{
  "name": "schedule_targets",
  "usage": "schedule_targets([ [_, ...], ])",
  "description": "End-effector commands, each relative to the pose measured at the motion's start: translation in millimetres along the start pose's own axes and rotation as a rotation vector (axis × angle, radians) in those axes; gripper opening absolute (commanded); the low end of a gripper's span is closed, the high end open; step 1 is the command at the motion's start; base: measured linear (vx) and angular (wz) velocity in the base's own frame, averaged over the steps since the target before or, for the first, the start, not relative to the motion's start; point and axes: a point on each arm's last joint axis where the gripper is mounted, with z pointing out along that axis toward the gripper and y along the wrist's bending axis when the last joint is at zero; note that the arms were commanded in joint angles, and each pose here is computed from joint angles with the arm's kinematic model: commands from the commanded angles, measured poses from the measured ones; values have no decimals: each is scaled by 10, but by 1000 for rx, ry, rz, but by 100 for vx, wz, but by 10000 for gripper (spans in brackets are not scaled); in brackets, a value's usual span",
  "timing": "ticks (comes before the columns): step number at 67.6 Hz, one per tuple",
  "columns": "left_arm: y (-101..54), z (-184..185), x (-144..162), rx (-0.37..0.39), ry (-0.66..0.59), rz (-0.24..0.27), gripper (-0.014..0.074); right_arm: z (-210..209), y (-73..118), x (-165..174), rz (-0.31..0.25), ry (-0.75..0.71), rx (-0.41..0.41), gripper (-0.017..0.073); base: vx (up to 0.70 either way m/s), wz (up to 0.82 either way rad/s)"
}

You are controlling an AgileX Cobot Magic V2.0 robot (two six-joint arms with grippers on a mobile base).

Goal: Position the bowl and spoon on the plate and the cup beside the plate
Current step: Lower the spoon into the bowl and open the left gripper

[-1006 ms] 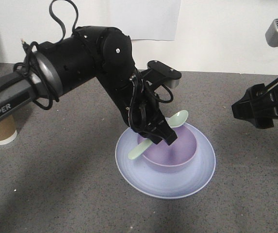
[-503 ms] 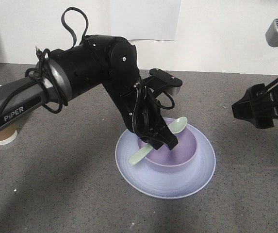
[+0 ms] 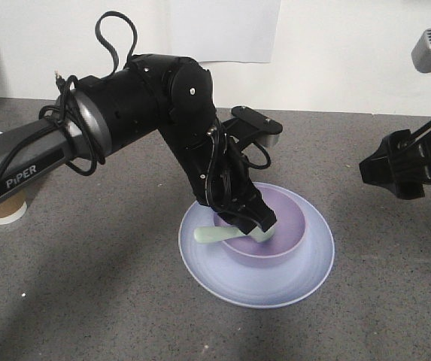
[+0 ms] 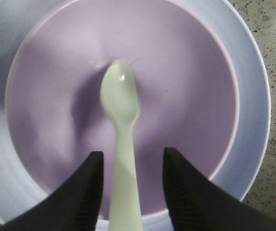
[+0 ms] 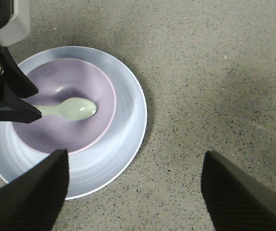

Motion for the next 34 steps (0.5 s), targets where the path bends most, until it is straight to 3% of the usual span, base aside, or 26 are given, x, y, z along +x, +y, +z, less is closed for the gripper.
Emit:
schedule_targets([
  [1,-110,-328,-27,10,-77,8,370,-129,-6,-86,-1,-95,3,557,0,0],
  [16,-106,-329,-27,9,-78,6,476,-129,-6,-86,-1,-95,3,557,0,0],
  [34,-124,-450,-14,-8,-103,-2,489,-129,-6,-85,-1,-94,3,557,0,0],
])
